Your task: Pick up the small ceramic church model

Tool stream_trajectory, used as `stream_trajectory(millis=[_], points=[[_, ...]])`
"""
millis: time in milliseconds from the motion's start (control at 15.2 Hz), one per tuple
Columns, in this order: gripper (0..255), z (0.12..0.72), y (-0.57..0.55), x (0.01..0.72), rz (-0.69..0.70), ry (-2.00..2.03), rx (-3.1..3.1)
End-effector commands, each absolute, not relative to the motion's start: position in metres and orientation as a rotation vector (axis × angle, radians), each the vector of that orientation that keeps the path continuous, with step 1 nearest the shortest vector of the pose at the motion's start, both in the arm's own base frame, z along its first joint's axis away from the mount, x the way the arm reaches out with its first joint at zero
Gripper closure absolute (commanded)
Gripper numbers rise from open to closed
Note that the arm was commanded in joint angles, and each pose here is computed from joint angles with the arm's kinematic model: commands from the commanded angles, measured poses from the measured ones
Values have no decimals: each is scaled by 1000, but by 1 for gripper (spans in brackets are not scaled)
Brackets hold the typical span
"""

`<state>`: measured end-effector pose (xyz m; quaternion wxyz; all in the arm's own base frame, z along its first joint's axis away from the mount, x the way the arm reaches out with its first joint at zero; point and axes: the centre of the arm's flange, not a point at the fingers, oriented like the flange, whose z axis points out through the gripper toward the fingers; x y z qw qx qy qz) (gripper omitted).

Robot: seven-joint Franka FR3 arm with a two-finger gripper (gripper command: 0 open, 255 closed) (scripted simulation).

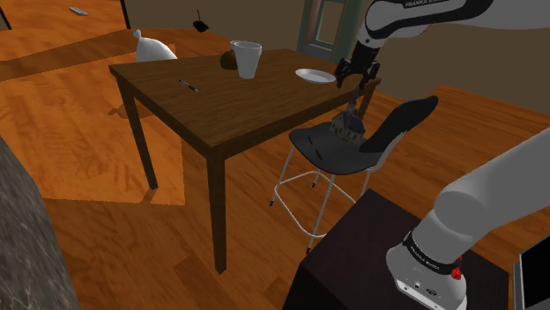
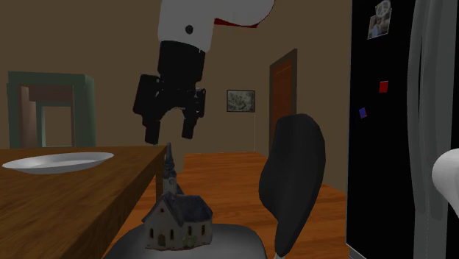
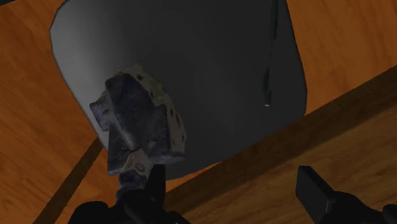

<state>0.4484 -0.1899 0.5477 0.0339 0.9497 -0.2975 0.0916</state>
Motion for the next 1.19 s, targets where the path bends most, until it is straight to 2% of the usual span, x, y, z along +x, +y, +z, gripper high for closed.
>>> stream_trajectory(millis=[0, 594, 1122], points=[[0, 546, -216, 456, 308, -998, 2885], [0, 542, -317, 467, 408, -1331, 2711], [0, 502, -317, 466, 408, -1331, 2711]])
